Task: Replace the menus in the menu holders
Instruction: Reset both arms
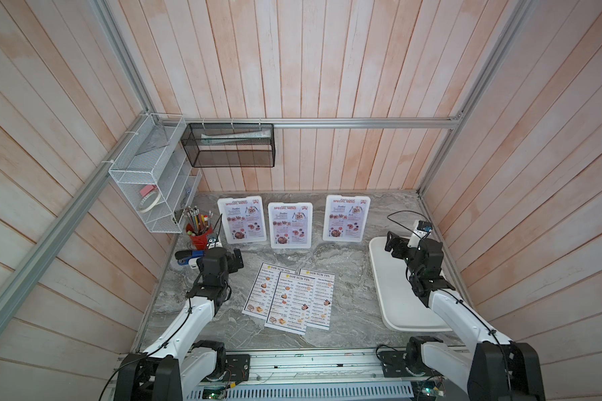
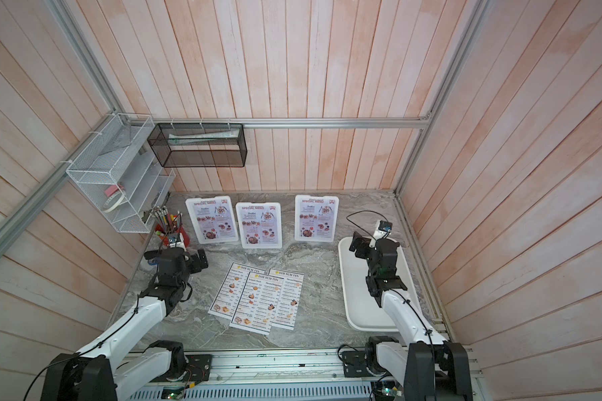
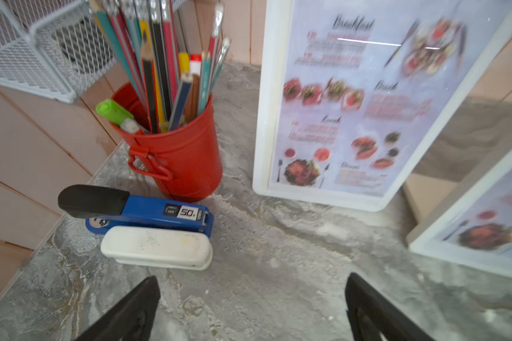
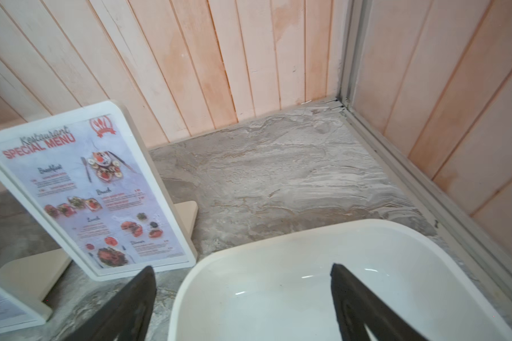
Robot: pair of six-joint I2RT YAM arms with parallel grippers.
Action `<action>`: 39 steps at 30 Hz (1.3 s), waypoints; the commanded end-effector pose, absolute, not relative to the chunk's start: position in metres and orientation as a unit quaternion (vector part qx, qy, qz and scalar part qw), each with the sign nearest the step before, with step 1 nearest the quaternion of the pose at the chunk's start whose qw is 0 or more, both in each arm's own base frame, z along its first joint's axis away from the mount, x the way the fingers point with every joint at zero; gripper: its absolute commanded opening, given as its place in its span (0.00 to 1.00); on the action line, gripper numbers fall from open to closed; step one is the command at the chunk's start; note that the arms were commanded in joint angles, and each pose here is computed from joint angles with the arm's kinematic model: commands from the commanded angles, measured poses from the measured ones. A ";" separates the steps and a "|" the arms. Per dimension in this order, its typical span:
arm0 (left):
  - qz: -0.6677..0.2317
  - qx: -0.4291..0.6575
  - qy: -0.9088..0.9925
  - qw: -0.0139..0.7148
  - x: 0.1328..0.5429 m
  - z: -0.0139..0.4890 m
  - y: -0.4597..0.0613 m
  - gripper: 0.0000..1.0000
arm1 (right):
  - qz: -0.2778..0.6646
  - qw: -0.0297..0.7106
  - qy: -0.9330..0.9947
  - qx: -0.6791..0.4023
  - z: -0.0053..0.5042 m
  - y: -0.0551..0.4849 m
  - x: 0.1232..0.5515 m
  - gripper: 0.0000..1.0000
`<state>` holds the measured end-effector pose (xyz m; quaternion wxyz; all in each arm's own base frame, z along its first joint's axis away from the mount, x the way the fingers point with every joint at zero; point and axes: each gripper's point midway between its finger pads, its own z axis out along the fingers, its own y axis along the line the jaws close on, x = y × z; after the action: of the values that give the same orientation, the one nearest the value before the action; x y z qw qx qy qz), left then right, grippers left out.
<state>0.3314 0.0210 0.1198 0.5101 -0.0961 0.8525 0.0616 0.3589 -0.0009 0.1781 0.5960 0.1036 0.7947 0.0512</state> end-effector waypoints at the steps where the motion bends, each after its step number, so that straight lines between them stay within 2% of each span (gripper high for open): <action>1: 0.052 -0.072 0.780 0.619 0.356 0.158 0.023 0.99 | -0.019 0.660 0.741 0.120 0.201 -0.030 0.352 0.95; 7: 0.065 -0.068 0.747 0.658 0.375 0.151 0.026 1.00 | -0.020 0.663 0.737 0.129 0.177 -0.043 0.354 0.94; 15: 0.033 -0.043 0.720 0.691 0.373 0.139 0.017 1.00 | -0.037 0.676 0.734 0.056 0.155 -0.030 0.360 0.92; 22: 0.032 -0.044 0.727 0.685 0.375 0.137 0.017 1.00 | -0.016 0.709 0.704 0.039 0.142 -0.021 0.356 0.92; 25: 0.041 -0.059 0.724 0.686 0.374 0.137 0.023 1.00 | -0.013 0.689 0.724 0.024 0.136 -0.017 0.359 0.92; 26: 0.049 -0.068 0.725 0.684 0.375 0.137 0.026 1.00 | -0.014 0.682 0.731 0.027 0.133 -0.018 0.362 0.98; 29: 0.050 -0.070 0.737 0.670 0.383 0.132 0.027 1.00 | -0.035 0.675 0.734 0.067 0.131 -0.032 0.371 0.98; 39: 0.050 -0.069 0.736 0.671 0.382 0.133 0.026 1.00 | -0.031 0.674 0.735 0.056 0.130 -0.028 0.373 0.98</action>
<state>0.3790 0.0241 0.1308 0.6704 -0.0639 0.7378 0.0463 0.3691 -0.0279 0.1292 0.6733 0.0541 0.7368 -0.0297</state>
